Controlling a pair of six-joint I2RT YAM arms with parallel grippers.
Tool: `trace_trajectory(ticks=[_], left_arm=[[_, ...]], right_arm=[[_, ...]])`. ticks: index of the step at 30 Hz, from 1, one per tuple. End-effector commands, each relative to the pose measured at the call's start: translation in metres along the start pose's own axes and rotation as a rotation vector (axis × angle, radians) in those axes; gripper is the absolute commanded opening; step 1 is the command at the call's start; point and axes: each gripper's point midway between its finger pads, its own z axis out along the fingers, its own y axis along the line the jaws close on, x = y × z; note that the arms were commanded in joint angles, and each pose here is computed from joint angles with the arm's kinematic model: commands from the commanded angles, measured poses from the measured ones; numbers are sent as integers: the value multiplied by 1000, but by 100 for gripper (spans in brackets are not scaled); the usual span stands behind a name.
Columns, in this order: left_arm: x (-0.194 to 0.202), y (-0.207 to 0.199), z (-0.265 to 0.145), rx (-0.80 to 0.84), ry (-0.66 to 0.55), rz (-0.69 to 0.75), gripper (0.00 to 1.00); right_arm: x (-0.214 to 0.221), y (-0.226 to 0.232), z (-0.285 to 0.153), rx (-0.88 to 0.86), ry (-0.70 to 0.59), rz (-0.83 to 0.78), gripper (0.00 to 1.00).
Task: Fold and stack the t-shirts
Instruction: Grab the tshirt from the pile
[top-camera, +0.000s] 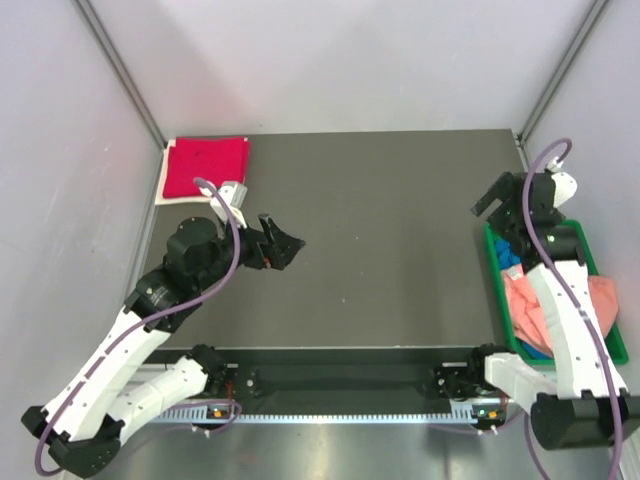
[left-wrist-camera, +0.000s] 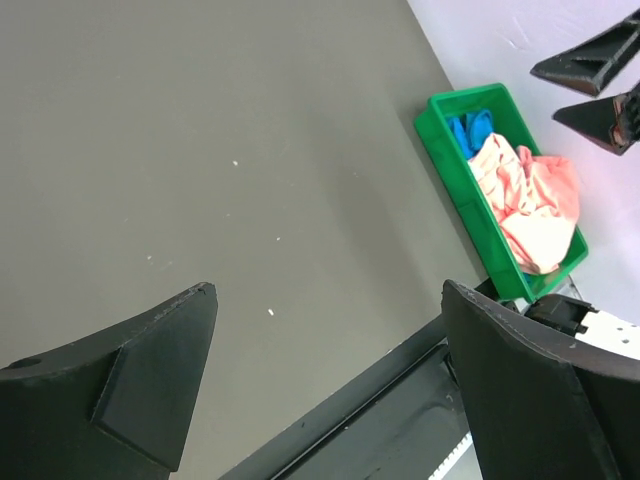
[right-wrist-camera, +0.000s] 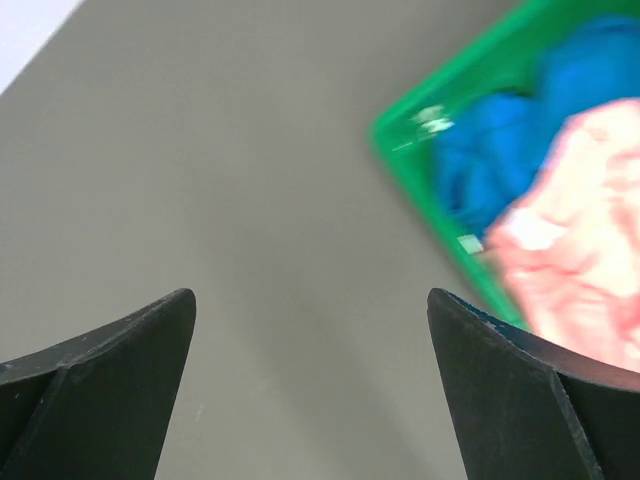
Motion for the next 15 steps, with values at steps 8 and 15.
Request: trace_trajectory(ticks=[8, 15], left_arm=[[-11, 3, -16, -57, -20, -15, 97], [-10, -2, -4, -42, 10, -53, 96]], right_arm=[[-21, -153, 46, 603, -88, 258, 99], [25, -230, 70, 784, 47, 405, 87]])
